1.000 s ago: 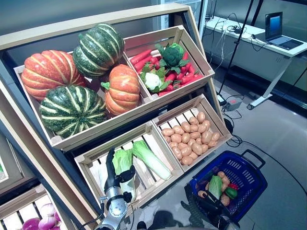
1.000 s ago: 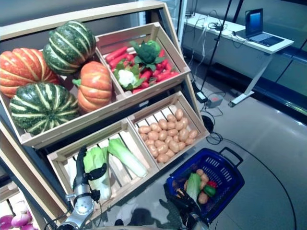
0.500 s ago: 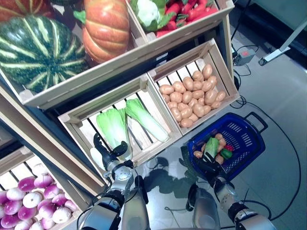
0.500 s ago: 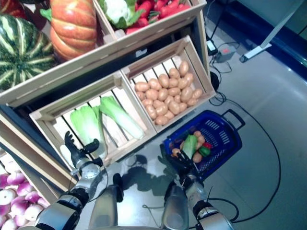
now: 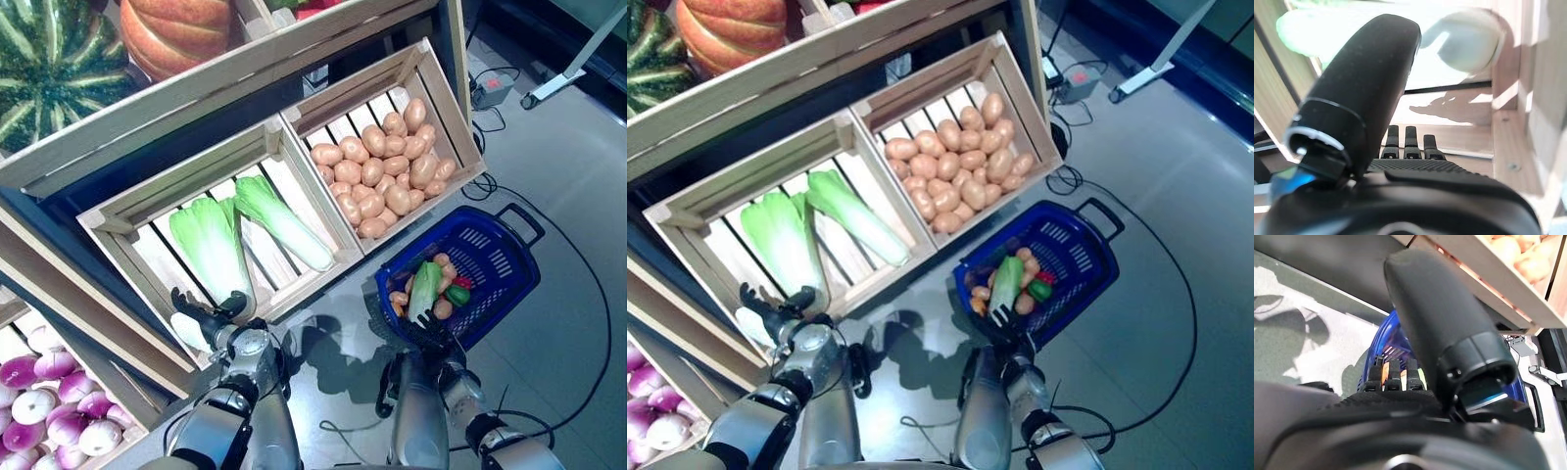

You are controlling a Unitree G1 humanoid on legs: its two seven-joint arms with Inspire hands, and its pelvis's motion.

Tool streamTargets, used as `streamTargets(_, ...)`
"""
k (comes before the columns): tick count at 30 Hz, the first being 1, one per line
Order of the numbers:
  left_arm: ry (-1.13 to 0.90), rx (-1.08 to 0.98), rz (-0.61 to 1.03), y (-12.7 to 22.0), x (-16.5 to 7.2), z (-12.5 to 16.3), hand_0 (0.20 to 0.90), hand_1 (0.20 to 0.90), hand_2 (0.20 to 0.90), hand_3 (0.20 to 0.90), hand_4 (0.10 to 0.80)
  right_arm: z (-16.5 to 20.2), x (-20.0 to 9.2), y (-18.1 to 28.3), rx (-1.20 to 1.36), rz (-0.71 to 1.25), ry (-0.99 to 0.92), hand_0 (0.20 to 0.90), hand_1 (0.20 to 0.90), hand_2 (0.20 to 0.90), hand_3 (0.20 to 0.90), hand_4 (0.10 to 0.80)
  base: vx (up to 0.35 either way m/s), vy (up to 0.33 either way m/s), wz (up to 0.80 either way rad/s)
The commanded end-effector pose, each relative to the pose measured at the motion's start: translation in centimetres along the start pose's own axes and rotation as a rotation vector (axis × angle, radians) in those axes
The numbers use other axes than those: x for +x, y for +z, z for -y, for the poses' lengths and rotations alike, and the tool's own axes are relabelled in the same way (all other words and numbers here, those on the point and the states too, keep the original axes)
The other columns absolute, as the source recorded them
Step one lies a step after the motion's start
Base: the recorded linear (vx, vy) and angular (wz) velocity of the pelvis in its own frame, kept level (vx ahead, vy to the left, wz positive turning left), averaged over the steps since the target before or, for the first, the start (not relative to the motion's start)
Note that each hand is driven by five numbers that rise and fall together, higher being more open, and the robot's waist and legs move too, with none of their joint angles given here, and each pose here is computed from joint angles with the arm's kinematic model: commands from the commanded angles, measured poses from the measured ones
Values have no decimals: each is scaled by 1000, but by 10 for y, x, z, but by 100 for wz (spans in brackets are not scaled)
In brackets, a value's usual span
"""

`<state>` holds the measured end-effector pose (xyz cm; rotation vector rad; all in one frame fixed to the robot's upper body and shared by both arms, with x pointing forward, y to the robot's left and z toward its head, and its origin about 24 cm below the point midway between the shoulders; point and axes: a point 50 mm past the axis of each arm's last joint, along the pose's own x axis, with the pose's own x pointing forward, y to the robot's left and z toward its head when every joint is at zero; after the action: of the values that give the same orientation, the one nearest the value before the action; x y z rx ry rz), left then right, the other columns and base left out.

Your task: Put vegetables into the basket

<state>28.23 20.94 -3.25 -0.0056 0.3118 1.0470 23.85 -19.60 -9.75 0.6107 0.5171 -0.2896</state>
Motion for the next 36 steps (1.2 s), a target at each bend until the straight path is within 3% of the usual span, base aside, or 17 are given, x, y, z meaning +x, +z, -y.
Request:
streamTargets(1, -127, -63, 164, 43, -3, 27, 900, 900, 900, 900, 800, -5, 4, 32, 40, 168, 7, 900, 900, 900, 900, 800, -20, 0, 4)
streamTargets(10, -318, -47, 259, 60, -10, 41, 900, 900, 900, 900, 800, 0, 2, 34, 24, 162, -9, 900, 900, 900, 900, 800, -11, -3, -3)
streamTargets(19, -341, 4, 184, 47, -7, 38, 900, 900, 900, 900, 800, 3, 1, 32, 31, 148, -11, 900, 900, 900, 900, 800, 38, 0, -3)
streamTargets(25, -223, -15, 58, 45, 13, 27, 900, 900, 900, 900, 800, -4, 5, 46, 101, 204, 0, 900, 900, 900, 900, 800, 27, 1, -5)
streamTargets(36, -67, -156, -56, 83, 51, 12, 900, 900, 900, 900, 800, -10, 5, 71, 189, 297, -12, 900, 900, 900, 900, 800, -16, -18, -2)
